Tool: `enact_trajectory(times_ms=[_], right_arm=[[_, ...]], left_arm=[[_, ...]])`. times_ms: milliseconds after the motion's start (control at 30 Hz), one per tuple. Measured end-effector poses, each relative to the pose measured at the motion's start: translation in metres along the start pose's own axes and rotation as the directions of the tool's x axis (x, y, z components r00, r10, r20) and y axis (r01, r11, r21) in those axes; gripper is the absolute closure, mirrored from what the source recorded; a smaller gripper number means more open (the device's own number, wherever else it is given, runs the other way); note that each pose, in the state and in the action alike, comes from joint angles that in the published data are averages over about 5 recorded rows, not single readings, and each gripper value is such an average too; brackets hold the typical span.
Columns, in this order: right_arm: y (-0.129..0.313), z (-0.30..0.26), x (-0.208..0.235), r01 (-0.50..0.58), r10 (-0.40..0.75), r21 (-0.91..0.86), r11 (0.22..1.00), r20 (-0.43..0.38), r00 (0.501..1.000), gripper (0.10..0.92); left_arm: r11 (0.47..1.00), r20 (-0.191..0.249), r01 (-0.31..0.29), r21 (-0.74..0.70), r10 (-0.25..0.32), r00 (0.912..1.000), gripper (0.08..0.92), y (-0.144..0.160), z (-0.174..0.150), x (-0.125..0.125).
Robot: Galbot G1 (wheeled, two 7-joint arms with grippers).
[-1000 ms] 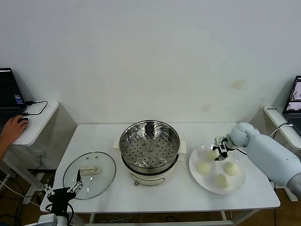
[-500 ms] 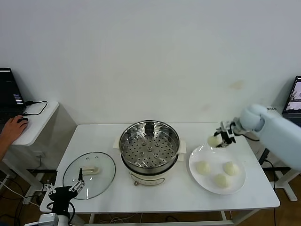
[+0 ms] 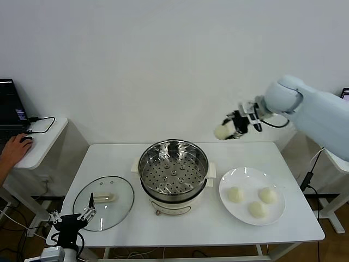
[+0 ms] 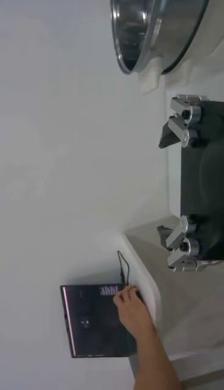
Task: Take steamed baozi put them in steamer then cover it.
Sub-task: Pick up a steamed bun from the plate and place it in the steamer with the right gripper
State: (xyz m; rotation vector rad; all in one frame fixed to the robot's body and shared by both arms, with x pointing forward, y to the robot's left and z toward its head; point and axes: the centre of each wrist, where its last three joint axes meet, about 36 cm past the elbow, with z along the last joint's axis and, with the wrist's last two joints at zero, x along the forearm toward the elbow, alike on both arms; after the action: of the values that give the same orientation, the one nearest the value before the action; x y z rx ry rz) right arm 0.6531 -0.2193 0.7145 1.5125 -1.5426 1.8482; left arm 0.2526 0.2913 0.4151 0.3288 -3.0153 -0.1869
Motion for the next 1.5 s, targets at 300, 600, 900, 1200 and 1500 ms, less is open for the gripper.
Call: enact_trajectory(times_ms=[300,600,900,1200,1500], right_arm=[[-0.023,-0.051,-0.059,0.039,-0.054,0.258,0.965,0.049,0.997,0.459],[-0.027,-0.068,-0.114,0.074,-0.122,0.475,0.877,0.071,0.99,0.45],[-0.025,-0.069,-0.153,0.087,-0.165,0.607,0.79,0.072,0.984,0.441],[-0.026,-0.07,-0.178,0.087,-0.176,0.673,0.735,0.065,0.982,0.424],[-0.028,-0.075,-0.19,0.077,-0.178,0.706,0.704,0.07,0.982,0.232]], left_arm=[[1.0,-0.002,0.024,-0.004,-0.024,0.9997,0.177,0.006,0.001,-0.001],[0.999,-0.008,0.039,-0.006,-0.039,0.9992,0.177,0.01,0.003,-0.001],[0.999,-0.007,0.046,-0.007,-0.046,0.9989,0.177,0.012,0.002,-0.001],[0.999,-0.005,0.048,-0.004,-0.048,0.9988,0.177,0.013,0.001,-0.001],[0.999,-0.004,0.052,0.002,-0.052,0.9986,0.177,0.013,0.001,0.0]])
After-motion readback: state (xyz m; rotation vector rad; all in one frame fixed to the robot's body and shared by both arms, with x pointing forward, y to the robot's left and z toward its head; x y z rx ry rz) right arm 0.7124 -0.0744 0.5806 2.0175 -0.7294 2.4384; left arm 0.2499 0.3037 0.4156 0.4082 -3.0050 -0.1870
